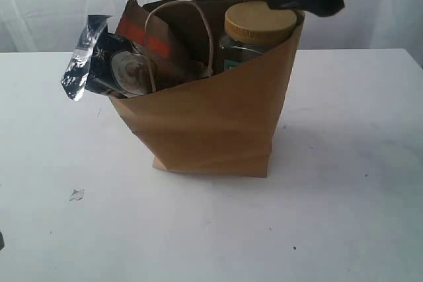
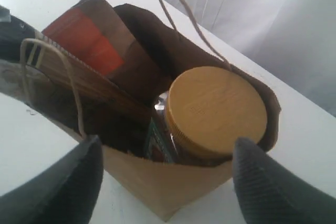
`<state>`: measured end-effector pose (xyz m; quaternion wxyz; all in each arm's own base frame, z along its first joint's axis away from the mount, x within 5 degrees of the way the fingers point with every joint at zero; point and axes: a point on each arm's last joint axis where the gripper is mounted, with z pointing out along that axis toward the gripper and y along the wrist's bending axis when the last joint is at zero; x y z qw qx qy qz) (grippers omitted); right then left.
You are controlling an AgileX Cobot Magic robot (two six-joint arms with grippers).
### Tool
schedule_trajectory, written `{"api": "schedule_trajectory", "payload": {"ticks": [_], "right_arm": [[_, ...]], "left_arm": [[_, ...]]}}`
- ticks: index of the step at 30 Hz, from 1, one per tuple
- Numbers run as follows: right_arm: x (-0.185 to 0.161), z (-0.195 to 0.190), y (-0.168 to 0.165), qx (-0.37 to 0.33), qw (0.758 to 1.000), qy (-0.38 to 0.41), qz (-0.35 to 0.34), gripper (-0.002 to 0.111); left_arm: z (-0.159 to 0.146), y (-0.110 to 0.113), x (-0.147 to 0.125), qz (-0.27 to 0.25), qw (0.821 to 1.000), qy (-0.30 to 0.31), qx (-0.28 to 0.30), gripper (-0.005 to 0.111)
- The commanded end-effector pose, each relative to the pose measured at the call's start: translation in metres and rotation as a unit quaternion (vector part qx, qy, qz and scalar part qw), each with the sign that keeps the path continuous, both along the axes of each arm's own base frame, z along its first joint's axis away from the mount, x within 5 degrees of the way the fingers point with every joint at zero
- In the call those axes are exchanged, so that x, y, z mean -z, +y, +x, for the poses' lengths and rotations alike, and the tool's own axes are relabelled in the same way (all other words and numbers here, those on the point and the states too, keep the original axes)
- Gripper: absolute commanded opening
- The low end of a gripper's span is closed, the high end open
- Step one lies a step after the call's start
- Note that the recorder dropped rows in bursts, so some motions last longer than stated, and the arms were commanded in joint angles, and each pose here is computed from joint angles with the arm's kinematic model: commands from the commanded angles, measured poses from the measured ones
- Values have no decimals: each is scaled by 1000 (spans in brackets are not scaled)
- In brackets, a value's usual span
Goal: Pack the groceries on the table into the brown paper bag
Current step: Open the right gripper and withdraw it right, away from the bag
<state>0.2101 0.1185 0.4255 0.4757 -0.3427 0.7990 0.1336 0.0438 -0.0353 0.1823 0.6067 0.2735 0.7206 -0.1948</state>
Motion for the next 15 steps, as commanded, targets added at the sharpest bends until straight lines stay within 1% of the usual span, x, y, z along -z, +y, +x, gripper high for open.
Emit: {"api": "schedule_trajectory", "payload": {"ticks": [1,7,11,15], "right_arm": [[14,-20,-13,13,1000,-10,3,50],[53,-44,-26,24,1000,-3,0,21],[75,-59,-34,35,999,-11,11,0],[84,-70,-40,42,998,-30,20,0]], "left_arm": [[0,0,0,-5,1000,1,1,0],[0,0,0,-5,1000,1,1,0],[0,0,0,-5,1000,1,1,0],[0,0,0,-5,1000,1,1,0]]}}
